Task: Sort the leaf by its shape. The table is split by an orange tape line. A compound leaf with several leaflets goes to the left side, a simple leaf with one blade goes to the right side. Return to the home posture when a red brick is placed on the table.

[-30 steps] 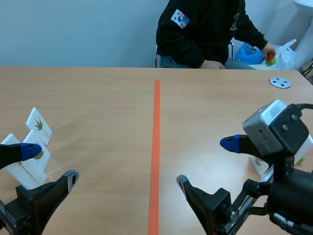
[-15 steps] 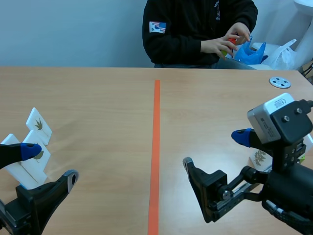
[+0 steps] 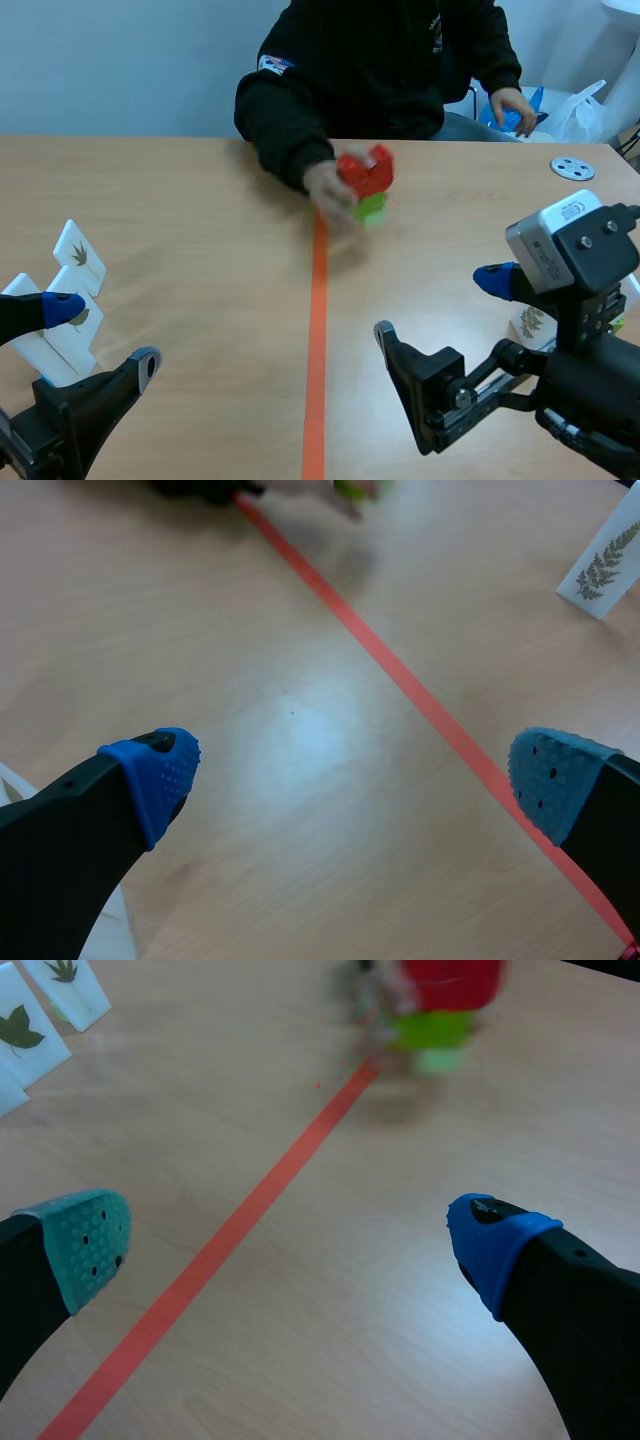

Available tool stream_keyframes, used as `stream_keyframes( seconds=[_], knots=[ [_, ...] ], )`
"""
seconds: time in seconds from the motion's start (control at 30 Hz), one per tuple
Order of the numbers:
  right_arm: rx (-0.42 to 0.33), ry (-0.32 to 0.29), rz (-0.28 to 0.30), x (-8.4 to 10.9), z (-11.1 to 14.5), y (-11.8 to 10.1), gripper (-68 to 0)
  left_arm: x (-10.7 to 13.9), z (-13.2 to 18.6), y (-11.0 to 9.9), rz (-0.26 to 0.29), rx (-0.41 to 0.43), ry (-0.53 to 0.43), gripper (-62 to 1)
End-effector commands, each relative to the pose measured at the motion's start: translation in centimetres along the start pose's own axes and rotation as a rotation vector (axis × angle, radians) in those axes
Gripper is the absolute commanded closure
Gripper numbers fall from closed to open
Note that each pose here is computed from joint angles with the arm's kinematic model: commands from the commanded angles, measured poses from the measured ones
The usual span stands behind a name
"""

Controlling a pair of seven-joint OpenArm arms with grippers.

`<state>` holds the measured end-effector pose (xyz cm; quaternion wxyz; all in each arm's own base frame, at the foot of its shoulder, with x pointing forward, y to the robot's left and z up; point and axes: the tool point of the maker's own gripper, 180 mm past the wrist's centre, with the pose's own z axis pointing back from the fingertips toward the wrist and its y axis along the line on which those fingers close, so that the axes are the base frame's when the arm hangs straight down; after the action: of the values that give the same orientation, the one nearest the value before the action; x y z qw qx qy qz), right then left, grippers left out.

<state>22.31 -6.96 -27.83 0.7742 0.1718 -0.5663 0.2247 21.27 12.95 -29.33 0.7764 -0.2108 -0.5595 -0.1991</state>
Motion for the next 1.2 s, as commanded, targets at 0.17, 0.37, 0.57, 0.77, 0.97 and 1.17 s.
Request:
stream_keyframes(
  seconds=[0.17,0.37,0.57,0.77,0.97,1.17],
  knots=[
    [-0.009,-0.027,0.0,0.64,0.03,-0.37,-67.9,1.57,-0.14,-0.13,-0.007,-0.005,-0.051,-62.3],
    [-0.011,-0.027,0.0,0.64,0.03,-0.39,-67.9,1.57,-0.14,-0.13,-0.007,-0.005,-0.051,-62.3],
    [-0.035,-0.027,0.0,0.64,0.04,-0.83,-67.9,1.57,-0.14,-0.13,-0.007,-0.005,-0.051,-62.3],
    [-0.035,-0.027,0.0,0.64,0.04,-0.84,-67.9,1.57,-0.14,-0.13,-0.007,-0.005,-0.051,-62.3],
    [-0.035,-0.027,0.0,0.64,0.04,-0.84,-67.9,1.57,-0.14,-0.13,-0.007,-0.005,-0.051,-62.3],
    [-0.035,-0.027,0.0,0.64,0.04,-0.84,-67.9,1.57,-0.14,-0.13,-0.007,-0.005,-0.051,-62.3]
  ],
)
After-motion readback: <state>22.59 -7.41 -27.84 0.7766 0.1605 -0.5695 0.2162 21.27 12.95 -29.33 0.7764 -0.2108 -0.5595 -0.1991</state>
